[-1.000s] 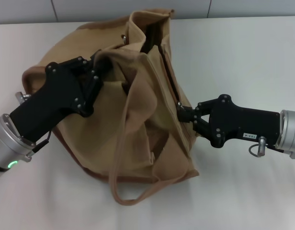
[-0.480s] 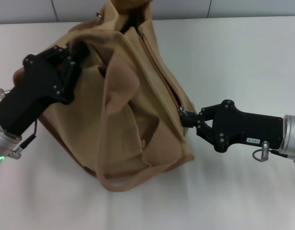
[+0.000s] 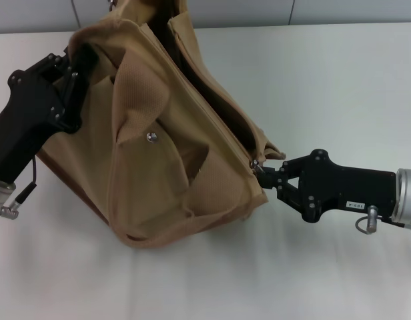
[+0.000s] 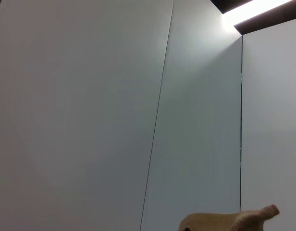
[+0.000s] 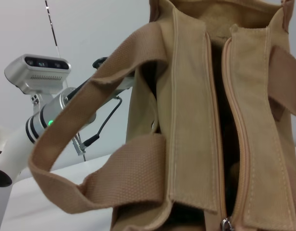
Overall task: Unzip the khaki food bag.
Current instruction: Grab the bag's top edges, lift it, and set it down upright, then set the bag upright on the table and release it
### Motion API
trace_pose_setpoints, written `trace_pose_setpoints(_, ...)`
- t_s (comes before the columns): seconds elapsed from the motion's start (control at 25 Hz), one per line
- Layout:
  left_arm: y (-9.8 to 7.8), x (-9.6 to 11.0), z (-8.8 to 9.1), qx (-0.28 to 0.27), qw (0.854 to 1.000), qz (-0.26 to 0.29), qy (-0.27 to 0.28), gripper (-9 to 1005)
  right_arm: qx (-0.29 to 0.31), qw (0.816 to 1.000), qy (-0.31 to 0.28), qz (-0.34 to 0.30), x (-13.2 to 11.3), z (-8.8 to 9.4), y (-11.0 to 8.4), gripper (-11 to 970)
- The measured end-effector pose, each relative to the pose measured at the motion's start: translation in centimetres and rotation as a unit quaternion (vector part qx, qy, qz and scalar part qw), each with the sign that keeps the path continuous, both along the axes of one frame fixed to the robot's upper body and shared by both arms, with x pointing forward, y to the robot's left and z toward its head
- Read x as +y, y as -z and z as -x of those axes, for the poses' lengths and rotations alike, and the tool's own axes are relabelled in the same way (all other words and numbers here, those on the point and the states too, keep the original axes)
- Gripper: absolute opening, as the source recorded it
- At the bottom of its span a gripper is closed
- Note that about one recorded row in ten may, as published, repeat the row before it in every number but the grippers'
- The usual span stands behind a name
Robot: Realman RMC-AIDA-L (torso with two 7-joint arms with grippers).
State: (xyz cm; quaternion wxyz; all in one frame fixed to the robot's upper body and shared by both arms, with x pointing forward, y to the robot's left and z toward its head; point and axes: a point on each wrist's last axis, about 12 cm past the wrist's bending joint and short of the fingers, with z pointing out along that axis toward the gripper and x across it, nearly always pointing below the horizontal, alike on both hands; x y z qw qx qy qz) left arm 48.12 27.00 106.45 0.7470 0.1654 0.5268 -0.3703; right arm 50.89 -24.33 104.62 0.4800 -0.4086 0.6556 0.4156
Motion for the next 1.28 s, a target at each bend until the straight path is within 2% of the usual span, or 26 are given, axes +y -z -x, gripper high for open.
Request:
trace_pose_setpoints(0.68, 0.0, 0.4, 0.1, 0.003, 1.0, 0.004, -0.007, 69, 0.006, 1.0, 0.001, 0.002, -0.3, 0.5, 0.3, 116)
trace_pose_setpoints(1.04, 0.1, 0.5, 0.1, 0.006, 1.0, 0.003, -0.009, 73, 0.001, 0.999, 0.048, -0.02, -1.5, 0.3, -0.1, 162)
trace_pose_setpoints(1.28, 0.1, 0.5, 0.1, 0.008, 1.0, 0.003, -0.009, 76, -0.017, 0.998, 0.065, -0.006, -2.4, 0.2, -0.2, 283)
